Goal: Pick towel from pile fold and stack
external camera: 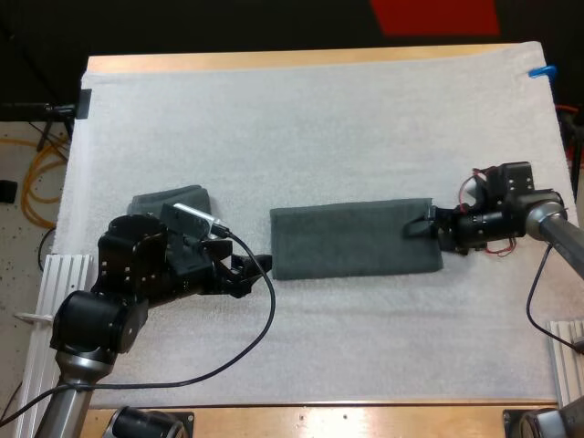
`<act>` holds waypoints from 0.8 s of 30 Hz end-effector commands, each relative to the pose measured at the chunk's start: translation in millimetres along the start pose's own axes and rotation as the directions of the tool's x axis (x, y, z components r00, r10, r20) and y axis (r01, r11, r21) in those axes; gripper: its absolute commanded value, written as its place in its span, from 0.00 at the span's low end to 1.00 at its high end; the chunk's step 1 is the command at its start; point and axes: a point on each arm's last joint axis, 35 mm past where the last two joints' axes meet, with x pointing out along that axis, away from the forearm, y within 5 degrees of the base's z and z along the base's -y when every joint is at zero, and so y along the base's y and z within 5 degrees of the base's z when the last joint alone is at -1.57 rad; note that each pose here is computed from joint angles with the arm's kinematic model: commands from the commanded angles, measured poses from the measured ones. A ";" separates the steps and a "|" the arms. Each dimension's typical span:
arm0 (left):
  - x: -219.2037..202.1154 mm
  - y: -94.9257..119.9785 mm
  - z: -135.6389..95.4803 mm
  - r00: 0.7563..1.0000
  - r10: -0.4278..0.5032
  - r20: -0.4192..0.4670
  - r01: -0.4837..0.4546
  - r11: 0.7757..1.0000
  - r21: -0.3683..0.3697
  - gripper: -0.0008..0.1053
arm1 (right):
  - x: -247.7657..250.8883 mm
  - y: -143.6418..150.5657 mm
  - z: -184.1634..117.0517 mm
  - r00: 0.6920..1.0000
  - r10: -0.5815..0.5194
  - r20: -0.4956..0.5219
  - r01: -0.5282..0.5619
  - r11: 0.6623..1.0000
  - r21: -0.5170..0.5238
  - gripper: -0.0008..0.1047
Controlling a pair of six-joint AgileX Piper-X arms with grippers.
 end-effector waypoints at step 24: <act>-2.3 -1.7 1.3 1.000 0.002 0.009 -0.002 1.000 -0.002 0.70 | -72.3 51.5 -12.2 0.487 -0.864 0.124 0.848 0.434 -0.305 0.02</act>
